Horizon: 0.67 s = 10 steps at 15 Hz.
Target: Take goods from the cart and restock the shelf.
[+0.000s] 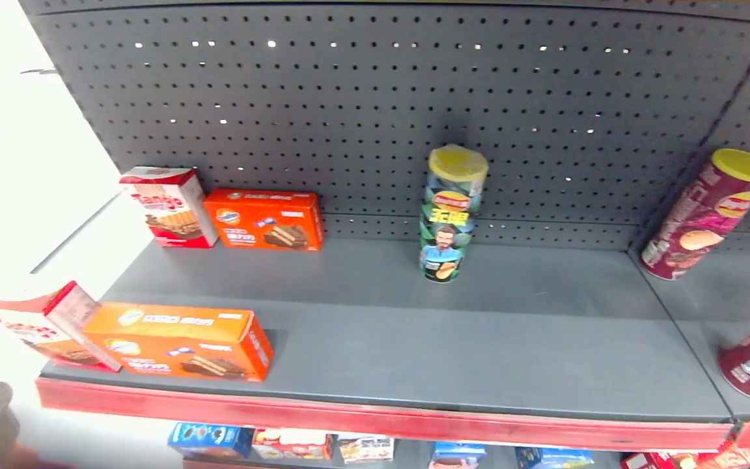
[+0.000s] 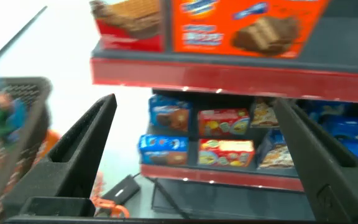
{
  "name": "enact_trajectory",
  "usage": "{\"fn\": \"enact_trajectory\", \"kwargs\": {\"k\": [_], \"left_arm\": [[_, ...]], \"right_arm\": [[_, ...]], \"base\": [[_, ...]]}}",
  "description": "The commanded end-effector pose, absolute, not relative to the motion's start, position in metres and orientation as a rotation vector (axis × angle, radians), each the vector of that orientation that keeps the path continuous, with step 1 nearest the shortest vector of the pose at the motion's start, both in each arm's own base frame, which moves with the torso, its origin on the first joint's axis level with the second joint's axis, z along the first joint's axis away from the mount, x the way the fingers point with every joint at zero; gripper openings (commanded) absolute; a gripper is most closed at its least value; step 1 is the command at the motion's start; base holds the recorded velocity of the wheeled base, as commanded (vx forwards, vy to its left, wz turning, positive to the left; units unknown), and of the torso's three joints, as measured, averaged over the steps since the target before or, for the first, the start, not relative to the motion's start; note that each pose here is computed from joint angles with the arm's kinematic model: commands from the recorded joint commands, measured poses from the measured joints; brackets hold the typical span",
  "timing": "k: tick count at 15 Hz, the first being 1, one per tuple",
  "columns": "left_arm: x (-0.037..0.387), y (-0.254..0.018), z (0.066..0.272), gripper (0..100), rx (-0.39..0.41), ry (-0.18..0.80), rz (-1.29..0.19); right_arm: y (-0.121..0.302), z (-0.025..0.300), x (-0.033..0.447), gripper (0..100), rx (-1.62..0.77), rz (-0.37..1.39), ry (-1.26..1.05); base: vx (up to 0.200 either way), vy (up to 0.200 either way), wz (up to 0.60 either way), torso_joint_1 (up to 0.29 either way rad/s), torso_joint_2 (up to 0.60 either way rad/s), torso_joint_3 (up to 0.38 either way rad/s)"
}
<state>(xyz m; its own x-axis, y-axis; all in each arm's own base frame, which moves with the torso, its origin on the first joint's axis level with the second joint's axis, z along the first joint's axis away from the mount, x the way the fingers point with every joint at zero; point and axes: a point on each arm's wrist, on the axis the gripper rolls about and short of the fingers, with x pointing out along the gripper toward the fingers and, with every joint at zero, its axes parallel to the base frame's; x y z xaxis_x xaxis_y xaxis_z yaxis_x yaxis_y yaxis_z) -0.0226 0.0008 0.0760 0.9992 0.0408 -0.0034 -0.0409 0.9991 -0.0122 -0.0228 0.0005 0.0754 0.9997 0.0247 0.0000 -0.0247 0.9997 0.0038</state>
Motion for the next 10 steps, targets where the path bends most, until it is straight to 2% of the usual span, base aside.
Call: {"fn": "enact_trajectory", "kwargs": {"k": [1,7,10], "left_arm": [[-0.0225,0.0008,0.0760,100,-0.014,0.004,0.041],[-0.0225,0.0008,0.0760,100,-0.014,0.004,0.041],[-0.0225,0.0008,0.0760,100,-0.009,0.004,0.040]], "right_arm": [[0.0005,0.0755,-0.0228,100,0.005,0.026,0.000],[0.0005,0.0755,-0.0228,100,0.005,0.025,0.000],[0.0005,0.0755,-0.0228,100,0.005,0.025,0.000]], "base": [[0.000,0.000,0.60,0.002,0.01,0.002],[0.000,0.000,0.60,0.004,0.00,0.004],[0.000,0.000,0.00,0.000,0.00,0.000]]}}
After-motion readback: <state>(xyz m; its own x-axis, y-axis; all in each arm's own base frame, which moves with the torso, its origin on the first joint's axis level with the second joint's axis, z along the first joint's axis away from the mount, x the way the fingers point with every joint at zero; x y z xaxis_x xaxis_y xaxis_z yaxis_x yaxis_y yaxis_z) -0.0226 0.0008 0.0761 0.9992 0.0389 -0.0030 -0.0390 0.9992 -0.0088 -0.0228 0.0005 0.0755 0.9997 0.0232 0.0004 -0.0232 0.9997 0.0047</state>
